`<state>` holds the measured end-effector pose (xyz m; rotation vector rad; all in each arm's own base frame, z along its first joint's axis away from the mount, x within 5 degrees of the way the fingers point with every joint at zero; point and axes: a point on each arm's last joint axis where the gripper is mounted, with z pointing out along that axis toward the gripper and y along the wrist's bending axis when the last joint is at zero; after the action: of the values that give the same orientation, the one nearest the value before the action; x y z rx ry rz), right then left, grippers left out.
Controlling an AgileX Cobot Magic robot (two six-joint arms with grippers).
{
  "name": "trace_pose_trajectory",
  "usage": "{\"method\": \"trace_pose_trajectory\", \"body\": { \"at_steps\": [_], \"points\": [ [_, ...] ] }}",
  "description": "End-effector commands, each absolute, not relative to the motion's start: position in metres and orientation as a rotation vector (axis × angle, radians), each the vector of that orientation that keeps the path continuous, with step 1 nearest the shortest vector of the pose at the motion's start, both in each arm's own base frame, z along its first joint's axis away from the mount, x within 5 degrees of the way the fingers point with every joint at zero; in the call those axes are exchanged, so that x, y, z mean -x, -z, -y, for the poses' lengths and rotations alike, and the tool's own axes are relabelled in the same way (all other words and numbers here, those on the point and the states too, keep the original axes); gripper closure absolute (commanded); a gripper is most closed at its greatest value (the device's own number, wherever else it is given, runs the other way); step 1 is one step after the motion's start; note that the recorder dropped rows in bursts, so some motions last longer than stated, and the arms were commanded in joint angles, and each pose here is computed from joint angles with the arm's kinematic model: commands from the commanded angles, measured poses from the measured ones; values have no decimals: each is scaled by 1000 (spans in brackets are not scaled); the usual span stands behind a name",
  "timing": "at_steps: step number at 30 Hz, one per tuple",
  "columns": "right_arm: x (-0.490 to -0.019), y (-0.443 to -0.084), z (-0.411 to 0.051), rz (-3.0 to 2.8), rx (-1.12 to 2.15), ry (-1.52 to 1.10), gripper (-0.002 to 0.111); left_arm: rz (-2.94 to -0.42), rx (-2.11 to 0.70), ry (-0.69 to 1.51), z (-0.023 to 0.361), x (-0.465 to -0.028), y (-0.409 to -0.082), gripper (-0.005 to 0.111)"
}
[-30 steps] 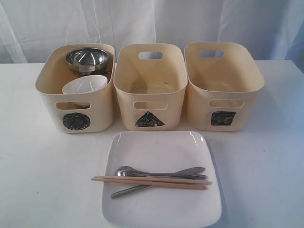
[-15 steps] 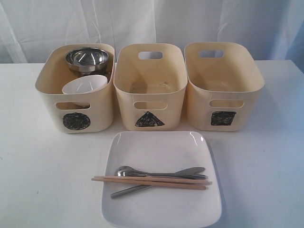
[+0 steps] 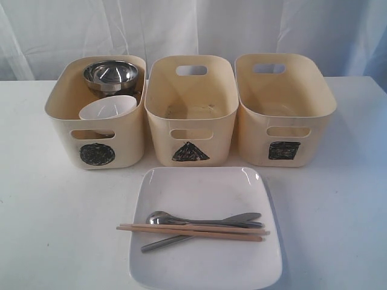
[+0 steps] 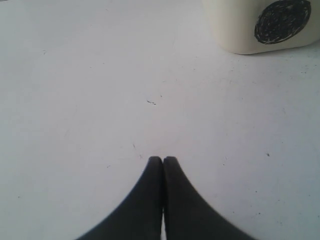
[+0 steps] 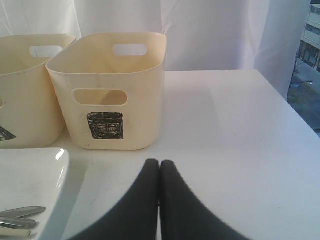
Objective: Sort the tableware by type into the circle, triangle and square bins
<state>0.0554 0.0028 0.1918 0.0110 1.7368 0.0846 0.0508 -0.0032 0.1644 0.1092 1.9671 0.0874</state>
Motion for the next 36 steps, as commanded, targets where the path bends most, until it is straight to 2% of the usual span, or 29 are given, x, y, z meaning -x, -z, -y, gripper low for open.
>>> {"method": "trace_pose_trajectory", "body": {
  "at_steps": [1, 25, 36],
  "points": [
    [-55, -192, -3, -1723, -14, -84, 108, -1969, -75, -111, 1, -51, -163, 107],
    [-55, -192, -3, -1723, -14, -84, 108, -1967, -108, -89, 3, -51, -163, 107],
    [-55, -192, -3, -1723, -14, -84, 108, -1970, -159, -176, 0, -50, -163, 107]
  ]
}}
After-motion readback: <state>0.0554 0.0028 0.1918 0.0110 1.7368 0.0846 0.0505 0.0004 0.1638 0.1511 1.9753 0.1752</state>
